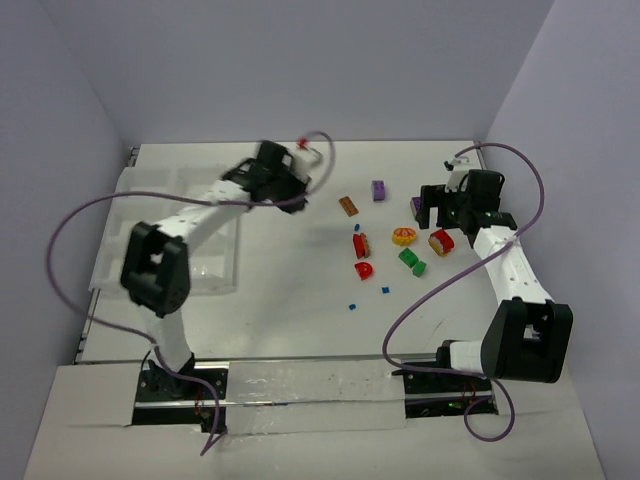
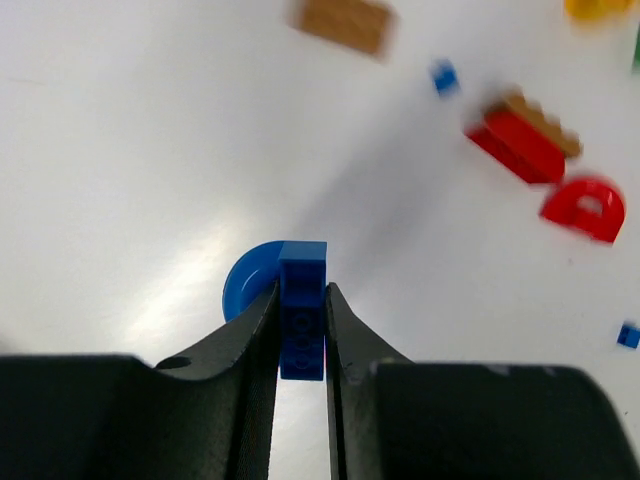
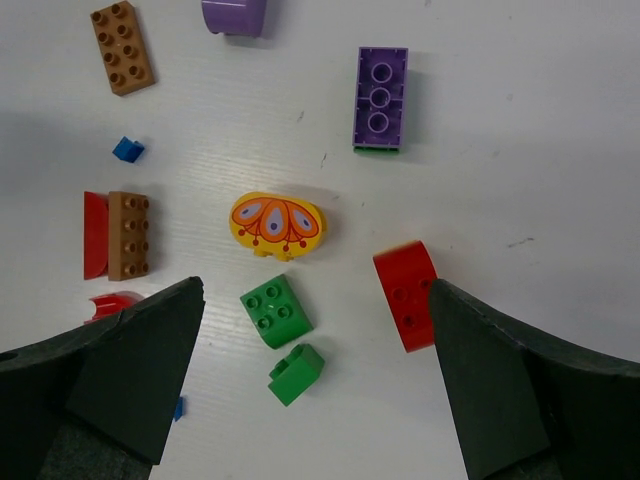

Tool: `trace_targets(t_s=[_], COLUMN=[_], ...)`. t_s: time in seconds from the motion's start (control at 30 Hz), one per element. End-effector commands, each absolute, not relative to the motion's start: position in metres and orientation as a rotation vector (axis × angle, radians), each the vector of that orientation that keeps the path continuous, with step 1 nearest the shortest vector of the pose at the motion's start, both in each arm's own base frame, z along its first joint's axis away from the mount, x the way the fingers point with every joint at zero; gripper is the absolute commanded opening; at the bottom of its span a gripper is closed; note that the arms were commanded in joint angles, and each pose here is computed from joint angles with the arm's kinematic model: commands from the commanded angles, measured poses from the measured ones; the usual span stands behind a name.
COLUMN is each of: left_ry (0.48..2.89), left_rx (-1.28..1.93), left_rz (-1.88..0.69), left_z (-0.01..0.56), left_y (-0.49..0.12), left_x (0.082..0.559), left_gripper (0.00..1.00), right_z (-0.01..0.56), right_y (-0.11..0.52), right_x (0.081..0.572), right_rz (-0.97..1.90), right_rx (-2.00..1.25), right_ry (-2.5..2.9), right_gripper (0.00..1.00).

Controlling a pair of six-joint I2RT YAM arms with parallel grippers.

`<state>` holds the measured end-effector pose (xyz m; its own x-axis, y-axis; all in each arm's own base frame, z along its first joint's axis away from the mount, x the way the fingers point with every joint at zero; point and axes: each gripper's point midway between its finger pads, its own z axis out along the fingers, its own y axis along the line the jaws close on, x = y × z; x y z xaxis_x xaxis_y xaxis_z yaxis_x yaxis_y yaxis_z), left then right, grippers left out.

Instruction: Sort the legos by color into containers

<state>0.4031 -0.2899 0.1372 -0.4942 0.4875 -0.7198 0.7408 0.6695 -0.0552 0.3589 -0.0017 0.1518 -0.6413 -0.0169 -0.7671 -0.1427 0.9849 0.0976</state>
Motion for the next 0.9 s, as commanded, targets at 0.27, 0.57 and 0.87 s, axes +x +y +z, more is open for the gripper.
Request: trace_targets(t_s=[0.27, 0.57, 0.87], left_ry=[2.079, 2.138, 2.229], left_rx=[0.222, -0.011, -0.072], left_rz=[-0.269, -0.161, -0.061], left_z=[0.239, 0.199, 0.145], left_y=[0.002, 0.097, 0.12], left_x=[0.5, 0.556, 0.57], left_gripper=[0.0, 0.0, 0.0], right_z=[0.155, 0.148, 0.141], right_y=[0.006, 0.006, 0.008], right_x=[0.367, 0.366, 0.368], right_rz=[0.25, 0.237, 0.253], right_rx=[-0.127, -0.131, -0.135], right_ry=[2.249, 2.27, 2.295], right_gripper=[1.0, 1.0, 1.0])
